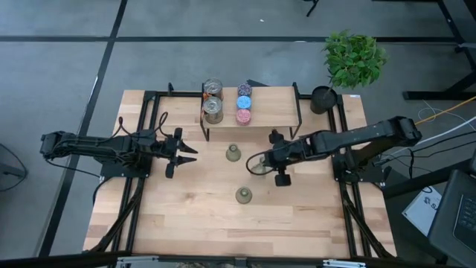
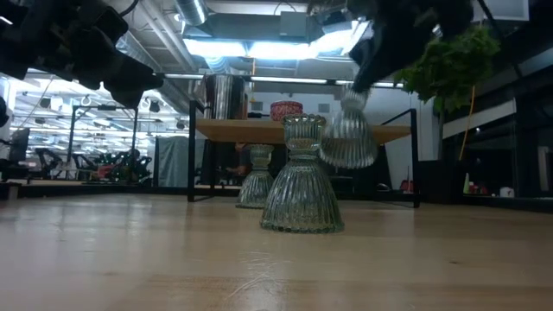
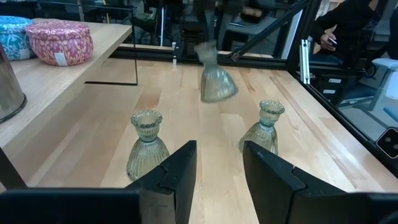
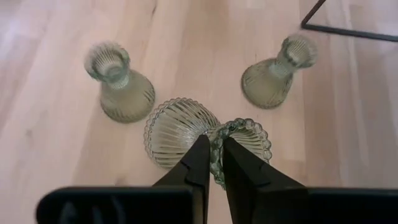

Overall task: Pick & Place candle stick holders
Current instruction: Put the top right green glass candle holder on the shelf

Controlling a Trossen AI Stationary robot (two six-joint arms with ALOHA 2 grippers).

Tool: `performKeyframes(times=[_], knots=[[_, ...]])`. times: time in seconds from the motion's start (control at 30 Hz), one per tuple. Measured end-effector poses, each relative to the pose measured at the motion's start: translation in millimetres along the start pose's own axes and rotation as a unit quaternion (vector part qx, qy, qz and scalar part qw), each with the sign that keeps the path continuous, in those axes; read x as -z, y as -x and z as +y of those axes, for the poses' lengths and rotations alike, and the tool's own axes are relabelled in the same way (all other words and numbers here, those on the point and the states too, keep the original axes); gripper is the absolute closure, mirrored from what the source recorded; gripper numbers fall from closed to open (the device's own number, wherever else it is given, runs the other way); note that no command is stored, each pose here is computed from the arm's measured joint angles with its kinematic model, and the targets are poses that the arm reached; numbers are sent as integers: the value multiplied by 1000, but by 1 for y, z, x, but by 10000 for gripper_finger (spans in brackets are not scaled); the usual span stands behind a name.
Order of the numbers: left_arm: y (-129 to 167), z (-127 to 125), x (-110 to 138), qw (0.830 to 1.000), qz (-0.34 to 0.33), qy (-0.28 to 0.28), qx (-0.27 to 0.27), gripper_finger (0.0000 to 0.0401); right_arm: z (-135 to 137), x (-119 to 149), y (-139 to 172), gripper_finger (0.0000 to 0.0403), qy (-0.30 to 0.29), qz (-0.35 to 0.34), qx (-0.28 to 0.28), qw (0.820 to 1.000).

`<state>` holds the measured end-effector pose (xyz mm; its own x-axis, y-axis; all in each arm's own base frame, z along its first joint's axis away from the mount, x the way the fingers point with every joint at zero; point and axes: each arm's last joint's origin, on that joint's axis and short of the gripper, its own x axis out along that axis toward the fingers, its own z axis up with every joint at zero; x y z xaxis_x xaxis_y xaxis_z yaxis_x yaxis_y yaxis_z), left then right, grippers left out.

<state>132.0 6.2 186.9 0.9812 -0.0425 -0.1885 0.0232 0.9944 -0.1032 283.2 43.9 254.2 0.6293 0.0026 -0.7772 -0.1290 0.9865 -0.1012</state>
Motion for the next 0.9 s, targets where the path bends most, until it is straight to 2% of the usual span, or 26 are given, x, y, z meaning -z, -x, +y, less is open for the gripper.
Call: performKeyframes(times=[0.23,0.5,0.67,0.9], knots=[[0,0,0,1000,0,0,0,274,-12,-38,54,370,-4,18,13,1000],[0,0,0,1000,0,0,0,274,-52,-63,111,370,-13,16,145,989],[0,0,0,1000,0,0,0,274,-85,-65,122,370,6,15,200,980],[0,0,0,1000,0,0,0,274,-128,-55,107,370,4,71,243,967]])
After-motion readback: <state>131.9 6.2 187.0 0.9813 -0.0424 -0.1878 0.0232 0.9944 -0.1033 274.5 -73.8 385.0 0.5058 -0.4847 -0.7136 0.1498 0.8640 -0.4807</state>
